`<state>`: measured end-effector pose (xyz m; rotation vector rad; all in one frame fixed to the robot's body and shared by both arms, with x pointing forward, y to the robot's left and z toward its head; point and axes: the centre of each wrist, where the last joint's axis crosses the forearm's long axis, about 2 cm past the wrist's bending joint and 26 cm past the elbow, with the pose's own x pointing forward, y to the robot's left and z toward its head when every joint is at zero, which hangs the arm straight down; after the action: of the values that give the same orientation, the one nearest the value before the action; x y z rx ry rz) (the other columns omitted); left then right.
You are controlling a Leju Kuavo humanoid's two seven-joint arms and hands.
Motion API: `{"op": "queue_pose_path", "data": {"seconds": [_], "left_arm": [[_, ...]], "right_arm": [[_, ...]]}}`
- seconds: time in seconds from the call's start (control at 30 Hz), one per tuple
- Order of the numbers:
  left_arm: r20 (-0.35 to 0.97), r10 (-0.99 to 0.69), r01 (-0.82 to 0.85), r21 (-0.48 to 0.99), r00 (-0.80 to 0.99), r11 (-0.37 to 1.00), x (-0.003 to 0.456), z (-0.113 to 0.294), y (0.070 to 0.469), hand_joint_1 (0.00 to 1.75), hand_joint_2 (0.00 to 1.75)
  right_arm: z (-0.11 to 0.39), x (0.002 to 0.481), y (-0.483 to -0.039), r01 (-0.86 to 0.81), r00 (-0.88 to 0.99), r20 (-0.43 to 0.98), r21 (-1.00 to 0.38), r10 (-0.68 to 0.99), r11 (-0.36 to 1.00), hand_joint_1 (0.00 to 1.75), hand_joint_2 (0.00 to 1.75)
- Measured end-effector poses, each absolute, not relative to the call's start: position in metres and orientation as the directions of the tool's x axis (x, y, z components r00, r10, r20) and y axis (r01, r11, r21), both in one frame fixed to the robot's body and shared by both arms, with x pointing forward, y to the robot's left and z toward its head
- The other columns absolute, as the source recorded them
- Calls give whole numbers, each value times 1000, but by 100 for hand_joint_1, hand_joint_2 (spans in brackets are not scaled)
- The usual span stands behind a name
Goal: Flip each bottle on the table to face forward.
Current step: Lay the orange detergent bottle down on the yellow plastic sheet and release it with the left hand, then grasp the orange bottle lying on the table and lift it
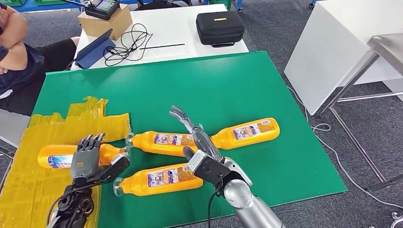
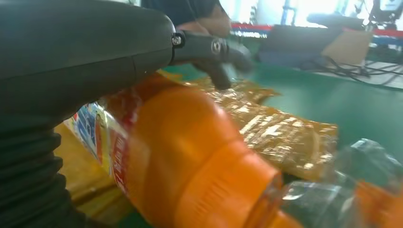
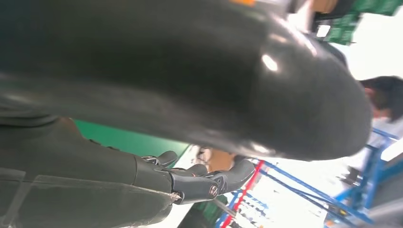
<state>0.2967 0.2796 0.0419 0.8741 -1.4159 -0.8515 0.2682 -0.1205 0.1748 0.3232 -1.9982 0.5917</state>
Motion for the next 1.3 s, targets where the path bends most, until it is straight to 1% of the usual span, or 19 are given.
{"op": "queue_pose_path", "data": {"seconds": [0.13, 0.23, 0.4, 0.5, 0.63, 0.8, 0.9, 1.03, 1.1, 1.3], "left_arm": [[500, -866, 9, 866, -24, 500, 307, 45, 275, 0, 0], [542, -840, 25, 840, -23, 542, 313, 46, 273, 0, 0], [594, -804, 39, 805, -24, 592, 317, 49, 272, 0, 0], [659, -752, 25, 752, -29, 658, 318, 53, 272, 0, 0], [780, -625, -52, 623, -46, 781, 315, 65, 274, 0, 0], [886, -446, -199, 418, -127, 886, 307, 90, 283, 0, 0], [914, -362, -244, 315, -183, 917, 301, 102, 290, 0, 0], [932, -231, -307, 141, -279, 941, 288, 115, 301, 0, 0], [926, -213, -329, 105, -313, 939, 282, 121, 305, 0, 0], [906, -208, -361, 67, -368, 930, 272, 131, 311, 0, 0]], "right_arm": [[171, 268, -121, -449, -464, 875, -367, 139, 815, 0, 175], [166, 266, -121, -451, -462, 861, -436, 215, 779, 0, 175], [157, 258, -121, -458, -456, 845, -493, 280, 740, 0, 175], [152, 252, -120, -460, -457, 813, -564, 361, 686, 0, 175], [144, 244, -114, -463, -465, 742, -669, 482, 582, 0, 175], [135, 236, -106, -477, -480, 684, -729, 549, 491, 0, 175], [130, 235, -103, -485, -486, 660, -749, 573, 452, 0, 175], [119, 236, -101, -501, -472, 630, -768, 617, 400, 0, 175], [113, 237, -100, -508, -463, 614, -775, 639, 376, 0, 175], [105, 239, -99, -507, -451, 564, -799, 691, 321, 0, 175]]}}
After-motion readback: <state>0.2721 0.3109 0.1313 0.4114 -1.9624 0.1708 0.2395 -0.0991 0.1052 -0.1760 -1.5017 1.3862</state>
